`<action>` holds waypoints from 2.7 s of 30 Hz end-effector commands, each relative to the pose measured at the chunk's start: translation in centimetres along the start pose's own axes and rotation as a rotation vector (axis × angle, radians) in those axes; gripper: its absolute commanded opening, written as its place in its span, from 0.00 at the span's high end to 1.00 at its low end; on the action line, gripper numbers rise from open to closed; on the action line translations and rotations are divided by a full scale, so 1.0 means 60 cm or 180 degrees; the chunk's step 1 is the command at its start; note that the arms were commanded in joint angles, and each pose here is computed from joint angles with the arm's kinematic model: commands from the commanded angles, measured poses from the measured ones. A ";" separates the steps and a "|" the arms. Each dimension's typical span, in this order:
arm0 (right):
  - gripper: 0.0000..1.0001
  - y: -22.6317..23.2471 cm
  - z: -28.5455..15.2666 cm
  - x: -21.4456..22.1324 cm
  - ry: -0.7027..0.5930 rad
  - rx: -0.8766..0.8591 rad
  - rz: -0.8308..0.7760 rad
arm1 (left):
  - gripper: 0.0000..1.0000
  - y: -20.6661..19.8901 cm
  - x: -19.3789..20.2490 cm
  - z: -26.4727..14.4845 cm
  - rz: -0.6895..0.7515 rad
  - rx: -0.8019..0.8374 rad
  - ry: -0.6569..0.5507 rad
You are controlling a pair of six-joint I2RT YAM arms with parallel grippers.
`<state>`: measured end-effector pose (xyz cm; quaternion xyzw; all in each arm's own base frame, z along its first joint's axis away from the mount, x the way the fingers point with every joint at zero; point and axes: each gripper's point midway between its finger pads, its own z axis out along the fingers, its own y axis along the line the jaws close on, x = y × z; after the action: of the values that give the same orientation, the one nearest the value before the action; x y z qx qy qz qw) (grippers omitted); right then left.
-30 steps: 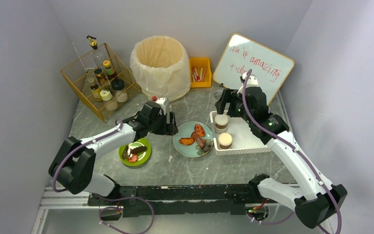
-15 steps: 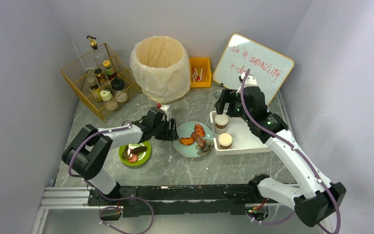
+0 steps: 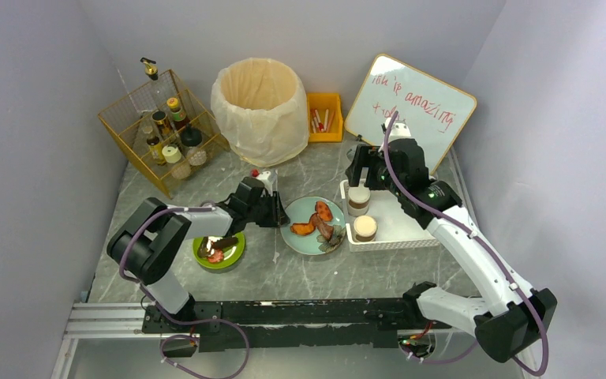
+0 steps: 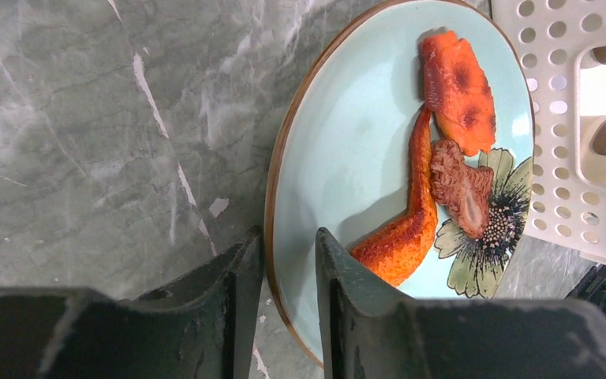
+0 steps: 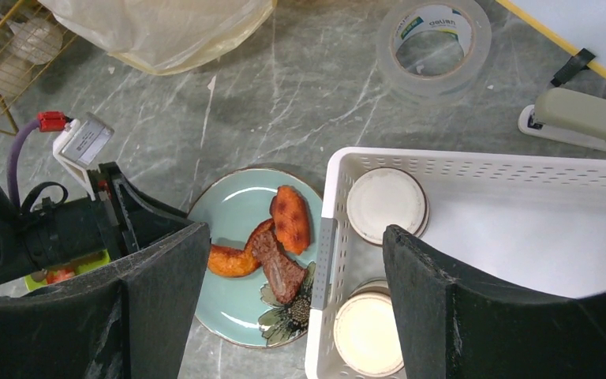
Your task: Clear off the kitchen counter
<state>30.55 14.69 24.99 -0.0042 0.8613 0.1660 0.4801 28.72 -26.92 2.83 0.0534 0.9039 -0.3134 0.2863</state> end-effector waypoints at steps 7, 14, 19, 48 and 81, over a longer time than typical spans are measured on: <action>0.17 0.012 -0.006 -0.028 -0.0173 -0.0086 -0.0033 | 0.72 0.024 0.051 0.014 -0.0258 0.0107 0.0269; 0.16 0.013 -0.001 -0.024 -0.0140 -0.0095 -0.0043 | 0.91 0.028 0.037 0.009 -0.0397 0.0347 0.0191; 0.16 0.014 0.001 -0.024 -0.0151 -0.0110 -0.0025 | 0.95 0.027 -0.008 -0.015 -0.0444 0.0425 -0.0003; 0.16 0.071 0.034 -0.010 -0.0014 -0.0612 0.0353 | 0.95 -0.029 -0.174 -0.166 -0.0967 0.1407 -0.1052; 0.17 0.114 0.088 0.007 0.0417 -0.1237 0.0974 | 0.95 -0.104 -0.270 -0.324 -0.1228 0.1993 -0.1873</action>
<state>32.98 21.20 21.13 0.0375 0.8652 0.3325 0.3735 30.74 -18.99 19.23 -0.1571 0.7161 -0.5668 0.3758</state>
